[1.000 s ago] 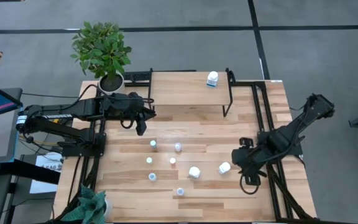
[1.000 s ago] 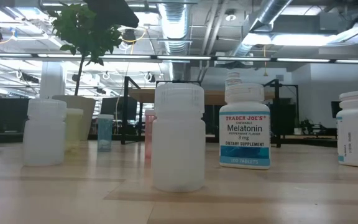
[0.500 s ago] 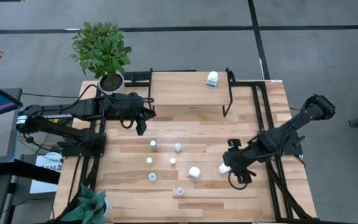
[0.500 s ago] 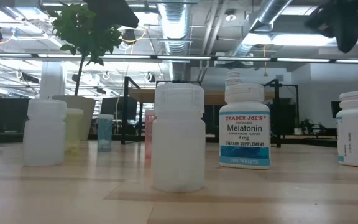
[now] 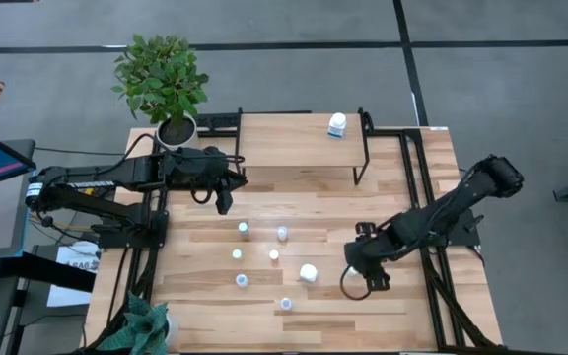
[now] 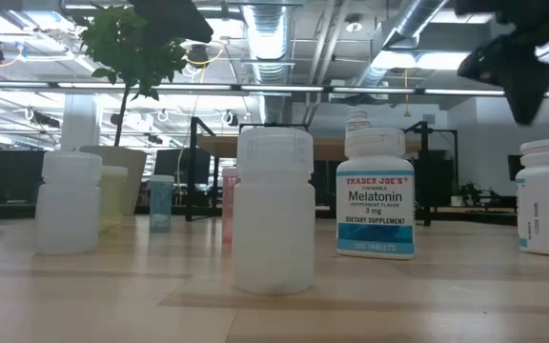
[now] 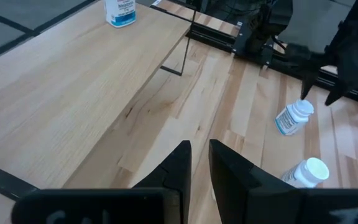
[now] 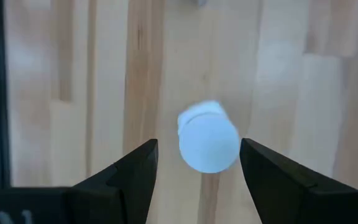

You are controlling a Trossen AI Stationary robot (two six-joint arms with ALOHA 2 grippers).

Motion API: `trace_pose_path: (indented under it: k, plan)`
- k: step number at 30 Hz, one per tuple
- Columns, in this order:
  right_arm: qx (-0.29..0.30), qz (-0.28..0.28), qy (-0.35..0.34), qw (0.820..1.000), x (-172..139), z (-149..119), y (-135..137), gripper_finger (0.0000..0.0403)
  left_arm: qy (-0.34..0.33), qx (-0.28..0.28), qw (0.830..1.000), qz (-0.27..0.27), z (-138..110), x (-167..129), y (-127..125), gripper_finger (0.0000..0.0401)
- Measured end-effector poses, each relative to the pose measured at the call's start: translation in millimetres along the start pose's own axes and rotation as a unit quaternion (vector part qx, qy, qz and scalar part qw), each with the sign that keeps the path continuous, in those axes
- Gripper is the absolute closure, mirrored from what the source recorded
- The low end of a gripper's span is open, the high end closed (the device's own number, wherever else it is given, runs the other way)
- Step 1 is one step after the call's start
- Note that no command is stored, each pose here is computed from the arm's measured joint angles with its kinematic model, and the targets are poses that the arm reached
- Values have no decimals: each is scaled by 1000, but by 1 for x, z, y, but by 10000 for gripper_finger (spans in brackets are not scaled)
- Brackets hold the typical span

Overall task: Pick and place medicine bottles onto shelf by color
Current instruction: Put the right white, blue pill bottle on the shelf aligned with the other white, blue pill bottle

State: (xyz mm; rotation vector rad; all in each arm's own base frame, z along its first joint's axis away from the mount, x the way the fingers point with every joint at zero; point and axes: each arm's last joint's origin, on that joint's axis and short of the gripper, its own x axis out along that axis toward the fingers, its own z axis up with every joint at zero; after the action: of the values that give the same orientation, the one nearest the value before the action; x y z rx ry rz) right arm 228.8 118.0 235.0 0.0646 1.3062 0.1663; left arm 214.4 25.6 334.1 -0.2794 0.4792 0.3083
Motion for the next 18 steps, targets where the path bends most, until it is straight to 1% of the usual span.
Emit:
trace_pose_path:
  k: [3, 6, 9, 13, 18]
  plan:
    - [-40, -13, 43, 998, 5, 6, 1, 152, 1, 0, 1000, 0, 0, 0, 0, 358]
    - [-69, -16, 48, 996, 2, 18, 4, 152, 1, 5, 1000, 0, 0, 0, 0, 358]
    - [-76, -13, 30, 997, -2, 29, 6, 152, 1, 6, 1000, 0, 0, 0, 0, 358]
    - [-74, -17, 41, 996, 2, 30, 6, 152, 1, 6, 1000, 0, 0, 0, 0, 358]
    - [-89, -25, 46, 995, 8, 32, 6, 152, 1, 6, 1000, 0, 0, 0, 0, 358]
